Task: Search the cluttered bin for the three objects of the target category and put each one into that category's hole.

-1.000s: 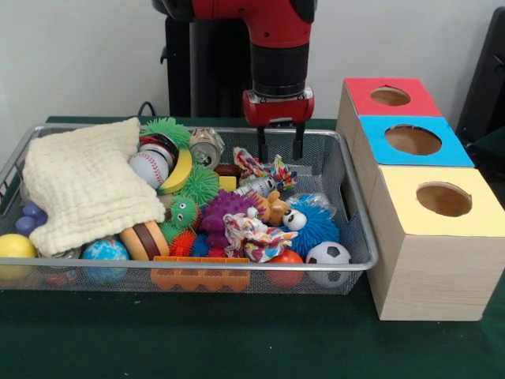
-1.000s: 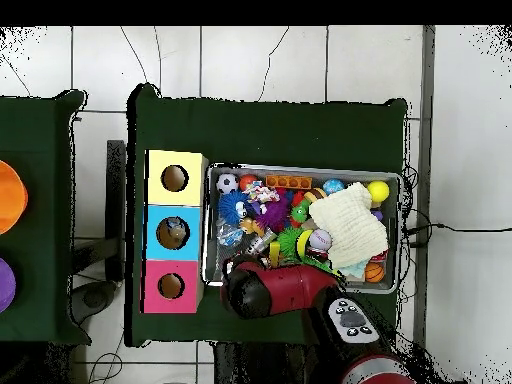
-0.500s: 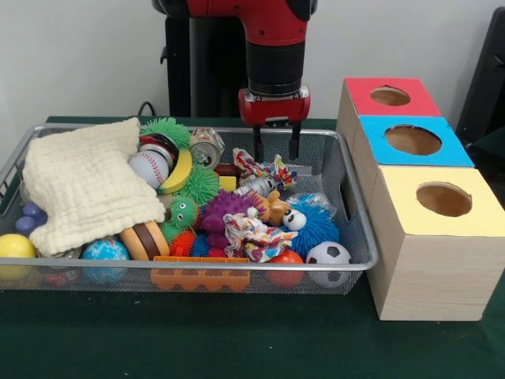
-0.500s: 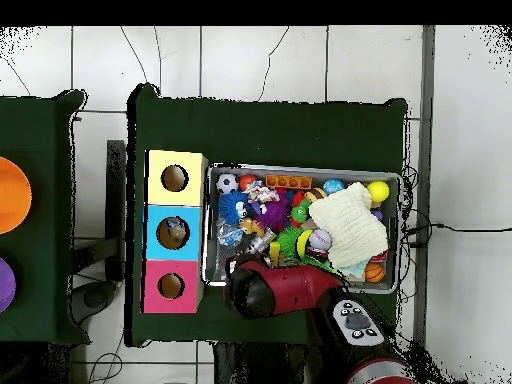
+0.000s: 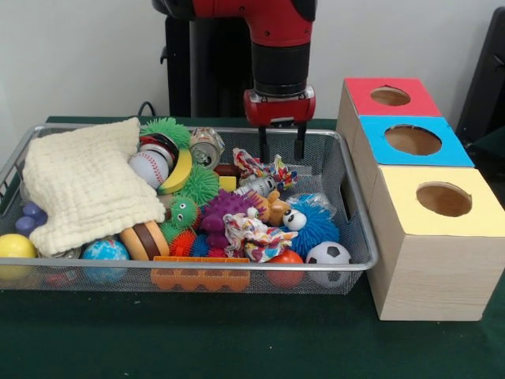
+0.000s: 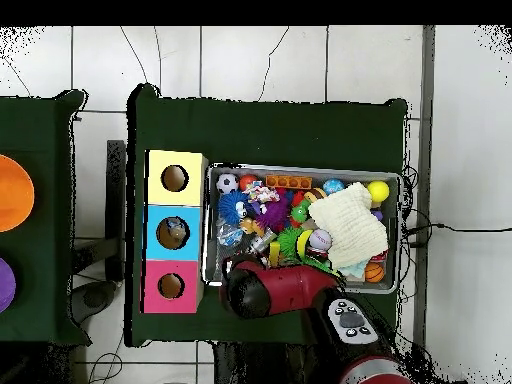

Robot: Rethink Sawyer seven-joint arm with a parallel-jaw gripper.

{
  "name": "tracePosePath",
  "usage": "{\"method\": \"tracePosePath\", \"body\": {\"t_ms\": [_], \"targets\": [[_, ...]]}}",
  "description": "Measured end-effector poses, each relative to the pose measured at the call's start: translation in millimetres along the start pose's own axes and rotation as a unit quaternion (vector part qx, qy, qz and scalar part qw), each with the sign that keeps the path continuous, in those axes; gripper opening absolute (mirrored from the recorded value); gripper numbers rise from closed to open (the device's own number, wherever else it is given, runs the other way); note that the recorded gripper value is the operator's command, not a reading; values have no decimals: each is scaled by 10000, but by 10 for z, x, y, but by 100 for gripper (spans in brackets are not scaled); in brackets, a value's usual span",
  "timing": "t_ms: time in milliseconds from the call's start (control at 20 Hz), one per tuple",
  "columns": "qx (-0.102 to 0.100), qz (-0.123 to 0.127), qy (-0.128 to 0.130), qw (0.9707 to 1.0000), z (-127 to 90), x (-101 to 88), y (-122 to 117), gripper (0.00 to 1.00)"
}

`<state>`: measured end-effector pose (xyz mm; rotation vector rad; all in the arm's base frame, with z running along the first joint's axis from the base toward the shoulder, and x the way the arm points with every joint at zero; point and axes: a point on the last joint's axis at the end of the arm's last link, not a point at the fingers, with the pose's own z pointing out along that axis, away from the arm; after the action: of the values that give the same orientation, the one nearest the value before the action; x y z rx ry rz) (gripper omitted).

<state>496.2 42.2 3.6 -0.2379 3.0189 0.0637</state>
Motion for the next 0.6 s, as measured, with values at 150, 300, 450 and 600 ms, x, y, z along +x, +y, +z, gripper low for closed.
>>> {"method": "tracePosePath", "body": {"t_ms": [150, 300, 450, 600], "targets": [[-24, -22, -40, 10000, 25, -26, 133, 100], [-53, -21, -69, 10000, 42, -50, 226, 100], [-97, 22, -121, 9999, 69, -84, 346, 100], [-124, 67, -197, 9997, 90, -114, 452, 100]]}}
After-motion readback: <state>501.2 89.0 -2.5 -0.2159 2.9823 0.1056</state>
